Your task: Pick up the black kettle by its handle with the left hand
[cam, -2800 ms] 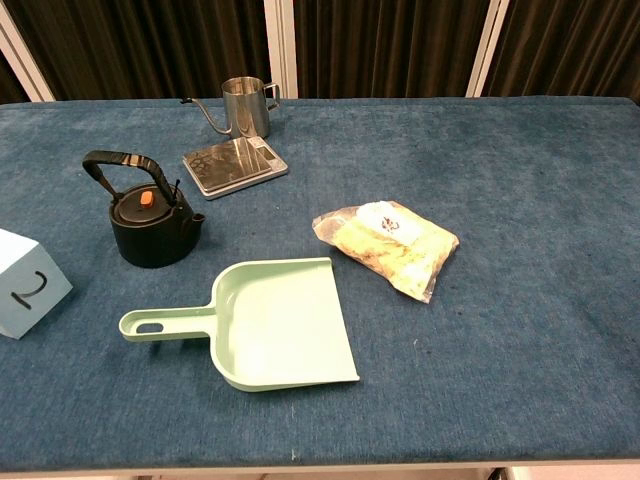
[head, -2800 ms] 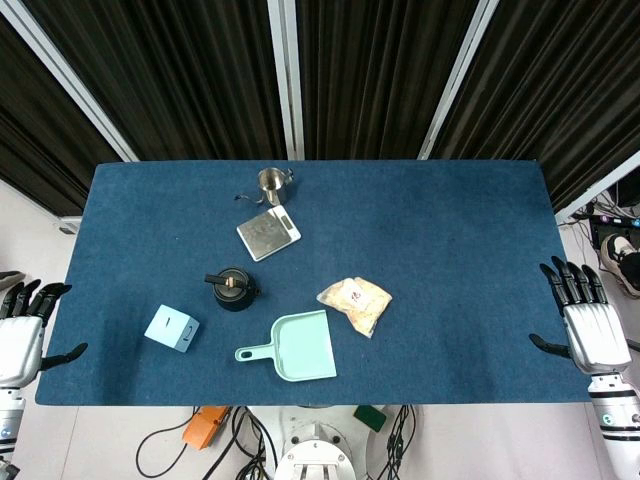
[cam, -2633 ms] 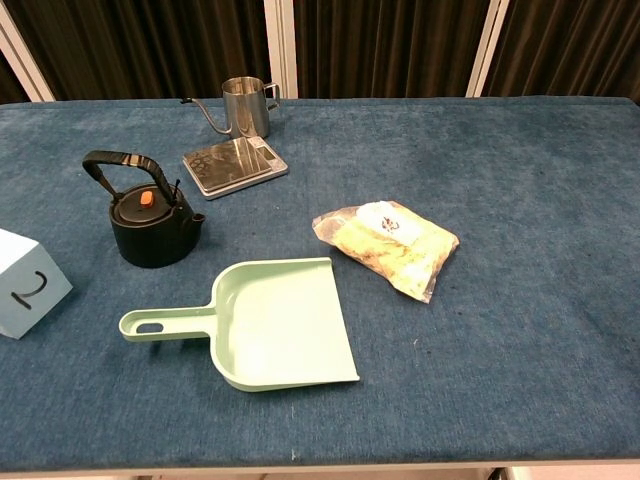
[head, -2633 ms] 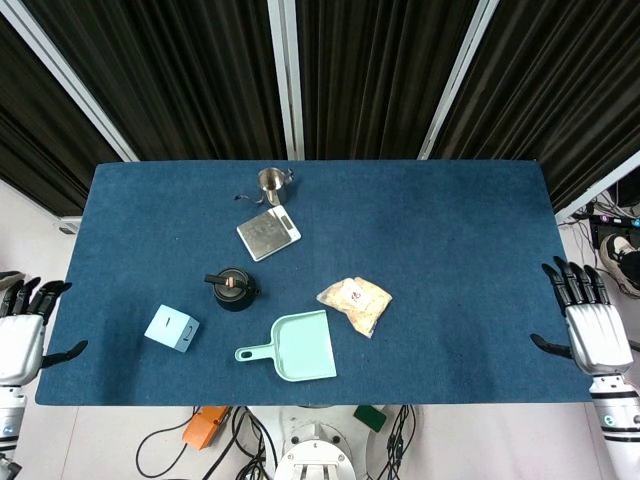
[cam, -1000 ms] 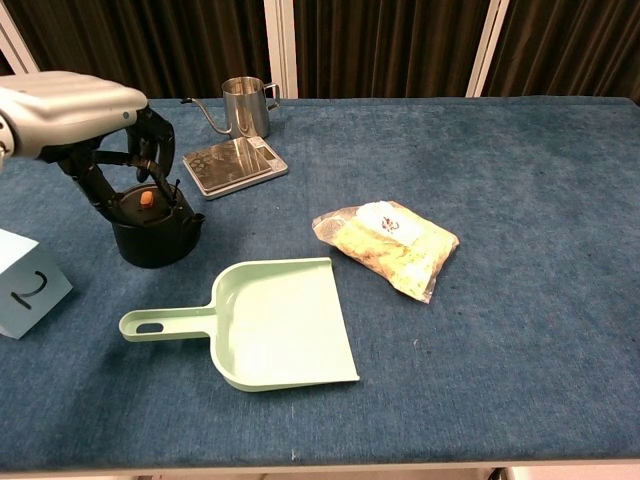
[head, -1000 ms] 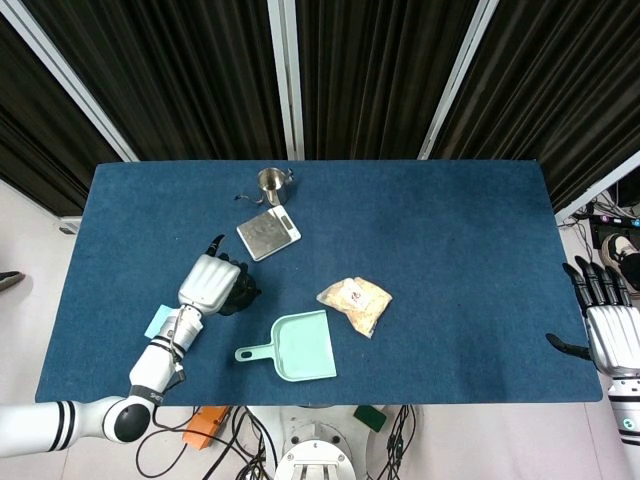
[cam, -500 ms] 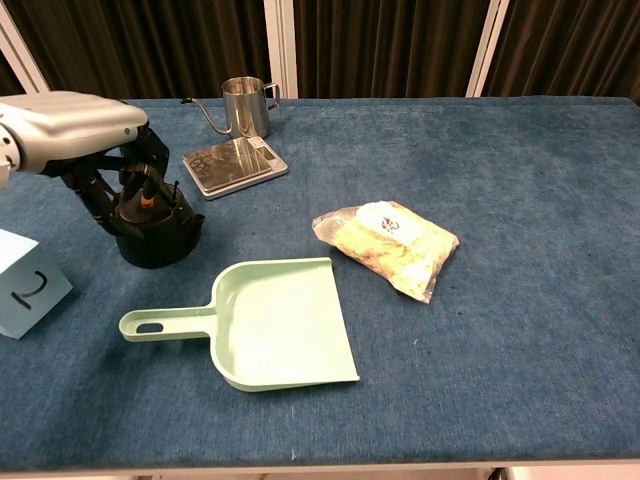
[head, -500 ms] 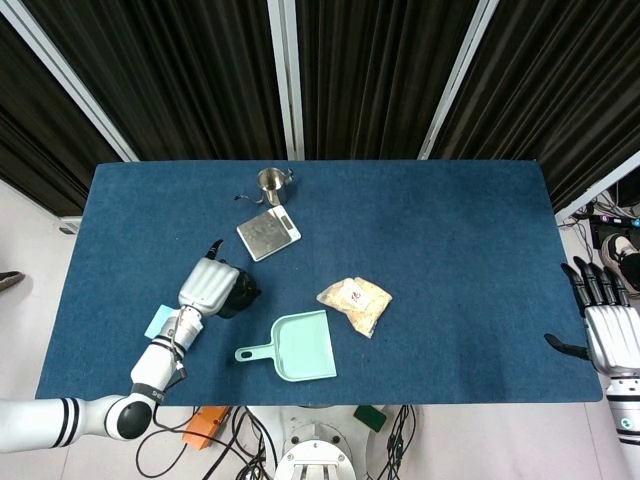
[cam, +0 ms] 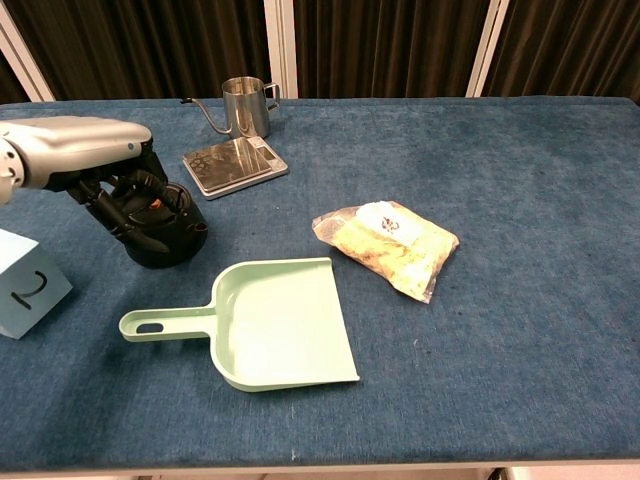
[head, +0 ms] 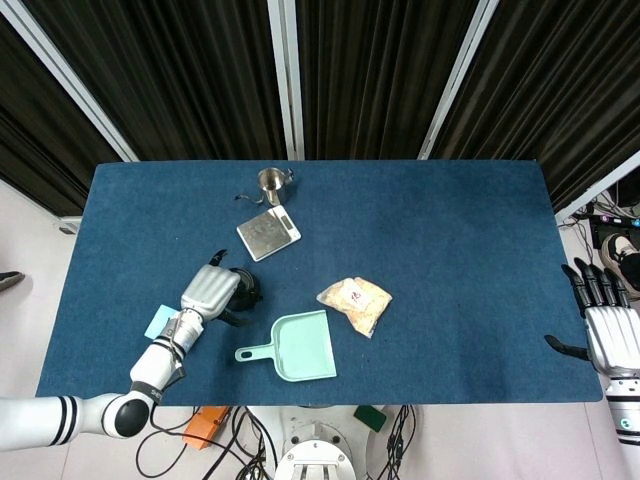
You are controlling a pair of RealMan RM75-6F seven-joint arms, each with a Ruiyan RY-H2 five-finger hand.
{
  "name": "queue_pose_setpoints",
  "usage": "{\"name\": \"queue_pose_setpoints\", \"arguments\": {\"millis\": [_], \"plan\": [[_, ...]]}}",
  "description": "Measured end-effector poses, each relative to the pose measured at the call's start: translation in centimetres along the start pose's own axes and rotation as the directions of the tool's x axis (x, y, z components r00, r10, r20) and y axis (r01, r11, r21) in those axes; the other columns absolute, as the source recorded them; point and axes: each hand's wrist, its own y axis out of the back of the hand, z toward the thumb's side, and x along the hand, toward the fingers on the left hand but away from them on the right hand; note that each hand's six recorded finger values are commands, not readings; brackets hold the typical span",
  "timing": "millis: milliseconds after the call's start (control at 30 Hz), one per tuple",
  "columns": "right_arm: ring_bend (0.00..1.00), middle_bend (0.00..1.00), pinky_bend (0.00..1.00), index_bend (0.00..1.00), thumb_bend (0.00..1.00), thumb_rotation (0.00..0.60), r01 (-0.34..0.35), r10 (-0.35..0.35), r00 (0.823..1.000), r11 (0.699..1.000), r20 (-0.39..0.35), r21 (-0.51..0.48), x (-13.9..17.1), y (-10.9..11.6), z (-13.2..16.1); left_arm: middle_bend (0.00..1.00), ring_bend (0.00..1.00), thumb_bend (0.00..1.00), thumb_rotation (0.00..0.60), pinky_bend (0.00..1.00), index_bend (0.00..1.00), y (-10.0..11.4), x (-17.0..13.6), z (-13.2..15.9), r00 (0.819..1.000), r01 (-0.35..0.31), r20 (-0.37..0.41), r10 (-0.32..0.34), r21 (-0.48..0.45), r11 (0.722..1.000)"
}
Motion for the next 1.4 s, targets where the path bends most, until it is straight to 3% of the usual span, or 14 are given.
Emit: {"name": "queue_pose_setpoints", "arguments": {"millis": [200,300,500,767,1200,1300,1400], "plan": [[0.00,0.00,0.00,0.00,0.04,0.600,0.000,0.000,1.000,1.000,0.002,-0.007,0.0,0.0,-0.1,0.98,0.83,0.04,0.189,0.00,0.96,-0.2,0.3,-0.3,1.000,0.012,-0.001,-0.012,-0.063,0.998],[0.00,0.00,0.00,0.00,0.04,0.600,0.002,-0.002,1.000,1.000,0.004,-0.009,0.1,0.1,-0.2,1.00,0.88,0.04,0.159,0.00,1.00,-0.2,0.6,-0.4,1.000,0.001,-0.004,-0.002,-0.096,0.995],[0.00,0.00,0.00,0.00,0.04,0.600,0.002,-0.002,1.000,1.000,0.011,-0.014,0.2,0.1,-0.4,1.00,0.96,0.03,0.157,0.01,1.00,0.1,1.2,-1.0,0.999,-0.049,-0.027,0.045,-0.142,0.989],[0.00,0.00,0.00,0.00,0.04,0.600,0.003,-0.003,1.000,1.000,0.018,-0.020,0.2,0.0,-0.6,1.00,1.00,0.04,0.160,0.12,1.00,0.3,1.4,-1.7,0.994,-0.092,-0.067,0.082,-0.163,0.982],[0.00,0.00,0.00,0.00,0.04,0.600,0.016,-0.016,1.000,1.000,0.017,-0.022,0.5,0.4,-0.6,1.00,1.00,0.26,0.165,0.22,1.00,2.6,0.9,-3.4,0.973,-0.200,-0.150,0.175,-0.171,0.965],[0.00,0.00,0.00,0.00,0.04,0.600,0.019,-0.019,1.000,1.000,0.017,-0.023,0.6,0.4,-0.6,1.00,1.00,0.31,0.241,0.25,1.00,3.3,0.7,-3.9,0.965,-0.227,-0.175,0.197,-0.173,0.958],[0.00,0.00,0.00,0.00,0.04,0.600,0.023,-0.022,1.000,0.999,0.018,-0.025,0.8,0.5,-0.6,1.00,1.00,0.36,0.368,0.27,1.00,3.8,0.6,-4.6,0.956,-0.249,-0.201,0.212,-0.177,0.952]]}}
